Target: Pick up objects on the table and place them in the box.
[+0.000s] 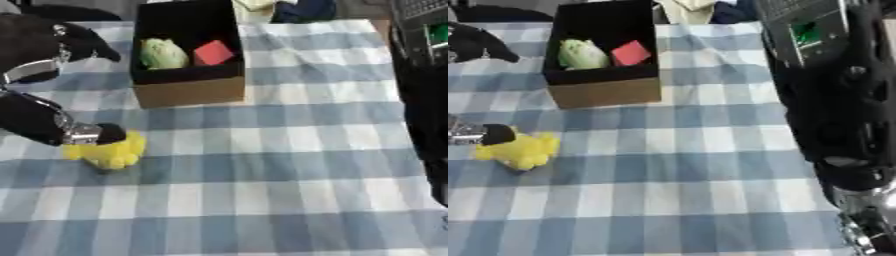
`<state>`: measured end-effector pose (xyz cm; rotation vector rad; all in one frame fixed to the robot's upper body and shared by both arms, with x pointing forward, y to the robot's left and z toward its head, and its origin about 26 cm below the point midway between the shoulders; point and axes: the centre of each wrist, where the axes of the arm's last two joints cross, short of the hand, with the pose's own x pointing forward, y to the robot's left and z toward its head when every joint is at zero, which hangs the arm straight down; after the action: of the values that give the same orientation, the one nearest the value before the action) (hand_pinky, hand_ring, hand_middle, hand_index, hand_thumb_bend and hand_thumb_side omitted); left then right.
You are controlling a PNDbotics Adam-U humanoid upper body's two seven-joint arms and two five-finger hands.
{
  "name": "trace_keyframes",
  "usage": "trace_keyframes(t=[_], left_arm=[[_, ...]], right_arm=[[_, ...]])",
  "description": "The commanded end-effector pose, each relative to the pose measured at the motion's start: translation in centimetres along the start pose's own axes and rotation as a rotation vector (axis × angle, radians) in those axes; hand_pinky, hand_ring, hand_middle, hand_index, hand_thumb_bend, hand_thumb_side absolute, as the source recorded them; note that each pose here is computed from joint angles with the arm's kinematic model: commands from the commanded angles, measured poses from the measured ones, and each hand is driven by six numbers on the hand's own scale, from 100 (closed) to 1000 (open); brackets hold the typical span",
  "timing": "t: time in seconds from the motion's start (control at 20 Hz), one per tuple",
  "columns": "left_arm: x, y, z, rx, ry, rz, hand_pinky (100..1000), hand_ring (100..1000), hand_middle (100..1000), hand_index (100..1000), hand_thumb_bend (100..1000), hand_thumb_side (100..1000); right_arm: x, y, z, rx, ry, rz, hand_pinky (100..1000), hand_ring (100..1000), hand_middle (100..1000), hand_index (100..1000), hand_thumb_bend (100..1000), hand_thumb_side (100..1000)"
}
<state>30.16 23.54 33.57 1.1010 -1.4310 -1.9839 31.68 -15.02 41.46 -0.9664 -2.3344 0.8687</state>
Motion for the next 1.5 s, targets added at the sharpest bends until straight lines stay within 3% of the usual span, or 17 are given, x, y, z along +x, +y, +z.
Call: trace_keyframes(t=[0.05,0.3,0.7,1.2,1.5], left_arm=[[-0.5,0.7,0.7,-0.051,0.004,-0.034,863,880,822,911,676,864],[-0.9,-0.1,0.3,-0.103,-0.017,-0.039,872,886,825,916,651,722],[-1.6,-1.4,0.4,-0.16,-0.011,-0.031,868,885,837,964,540,610],[-2.0,-2.7,0.0,-0.206,-0.014,0.006,851,886,844,997,406,518],[-2.2,-4.0,-0.5,-0.25,-0.013,0.027,843,885,848,987,388,502]], right_arm=[[0.4,-2.8,1.2,-0.088,-0.016,-0.017,980,978,860,954,304,856],[-0.1,-4.0,2.8,-0.142,0.01,-0.038,976,974,851,949,294,863],[-1.7,-5.0,4.6,-0.2,0.058,-0.048,975,971,840,948,290,910],[-2.6,-5.1,5.1,-0.231,0.097,-0.075,973,968,833,945,284,949],[-2.6,-5.0,5.1,-0.237,0.102,-0.09,972,966,831,940,268,959]])
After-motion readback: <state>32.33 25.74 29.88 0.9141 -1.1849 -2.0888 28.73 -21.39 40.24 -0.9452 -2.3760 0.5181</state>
